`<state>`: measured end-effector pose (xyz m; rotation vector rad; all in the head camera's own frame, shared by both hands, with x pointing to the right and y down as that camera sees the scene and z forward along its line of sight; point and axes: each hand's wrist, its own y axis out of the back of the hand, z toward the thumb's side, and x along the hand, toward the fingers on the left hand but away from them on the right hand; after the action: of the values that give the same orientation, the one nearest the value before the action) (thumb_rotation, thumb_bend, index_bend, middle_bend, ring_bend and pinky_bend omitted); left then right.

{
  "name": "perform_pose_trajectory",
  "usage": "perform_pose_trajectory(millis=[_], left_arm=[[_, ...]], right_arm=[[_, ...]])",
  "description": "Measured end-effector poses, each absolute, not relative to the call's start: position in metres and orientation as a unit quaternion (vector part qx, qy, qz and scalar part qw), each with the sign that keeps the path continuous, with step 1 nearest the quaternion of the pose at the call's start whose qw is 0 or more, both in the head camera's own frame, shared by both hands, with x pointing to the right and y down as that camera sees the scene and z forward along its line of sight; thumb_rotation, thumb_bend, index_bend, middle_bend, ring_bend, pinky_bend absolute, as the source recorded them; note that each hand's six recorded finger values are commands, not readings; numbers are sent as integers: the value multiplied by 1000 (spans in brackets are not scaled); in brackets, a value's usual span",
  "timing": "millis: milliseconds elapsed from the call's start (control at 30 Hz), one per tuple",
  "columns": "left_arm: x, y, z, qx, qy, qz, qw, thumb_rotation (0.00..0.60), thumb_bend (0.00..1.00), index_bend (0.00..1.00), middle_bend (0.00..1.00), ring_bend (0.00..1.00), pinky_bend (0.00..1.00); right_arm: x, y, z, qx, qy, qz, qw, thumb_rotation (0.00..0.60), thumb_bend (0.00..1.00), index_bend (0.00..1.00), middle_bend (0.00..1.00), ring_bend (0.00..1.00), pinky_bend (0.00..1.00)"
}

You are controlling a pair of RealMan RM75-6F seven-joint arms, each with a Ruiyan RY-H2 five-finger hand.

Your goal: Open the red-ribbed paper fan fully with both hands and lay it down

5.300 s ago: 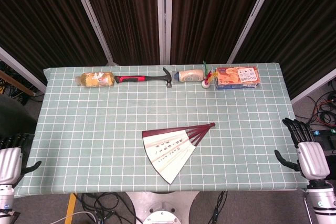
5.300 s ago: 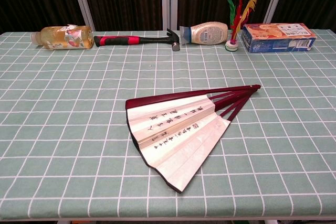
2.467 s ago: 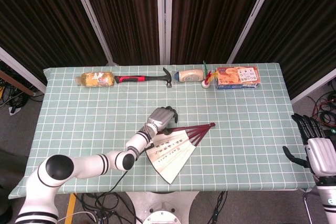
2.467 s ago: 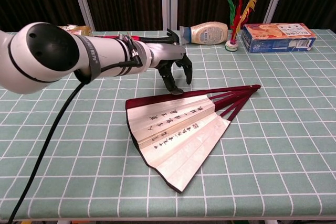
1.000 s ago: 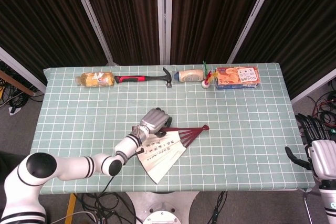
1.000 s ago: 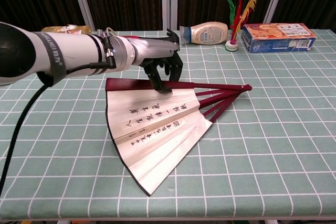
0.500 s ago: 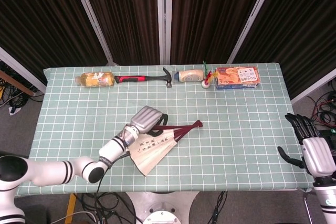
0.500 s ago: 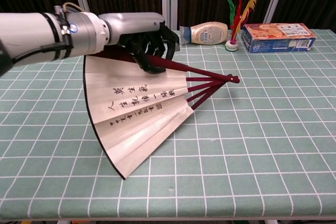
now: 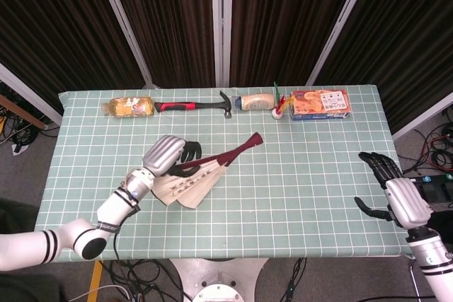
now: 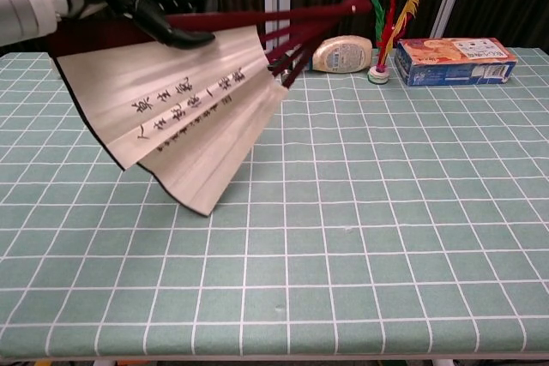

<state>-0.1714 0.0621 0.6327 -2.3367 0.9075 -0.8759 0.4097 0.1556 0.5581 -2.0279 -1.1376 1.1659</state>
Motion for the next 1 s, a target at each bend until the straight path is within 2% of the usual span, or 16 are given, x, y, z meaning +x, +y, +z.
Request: perform_pose_trajectory(millis=[167,533,700,1000], left_arm=[[-188,55,615,-856,382,-280,207,600,406,636,739,669,658],[-201,47,576,-865,443,-176,156,600,407,636,739,669,657],[-199,47,567,-865,454,-155,144,600,407,636,737,669,657],[-186,52,558,-872,449,-137,141,600,406,636,734,669,655]], right_arm=[[389,145,570,-791,-400,412,210,600,280,81,118,0,0],[312,96,605,-853,-358,359,119,600,327,163,182,9,40],[273,78,618,-874,-350,329,70,600,327,199,199,18,49],[223,60,624,-898,-339,281,18,600,327,233,205,18,49]])
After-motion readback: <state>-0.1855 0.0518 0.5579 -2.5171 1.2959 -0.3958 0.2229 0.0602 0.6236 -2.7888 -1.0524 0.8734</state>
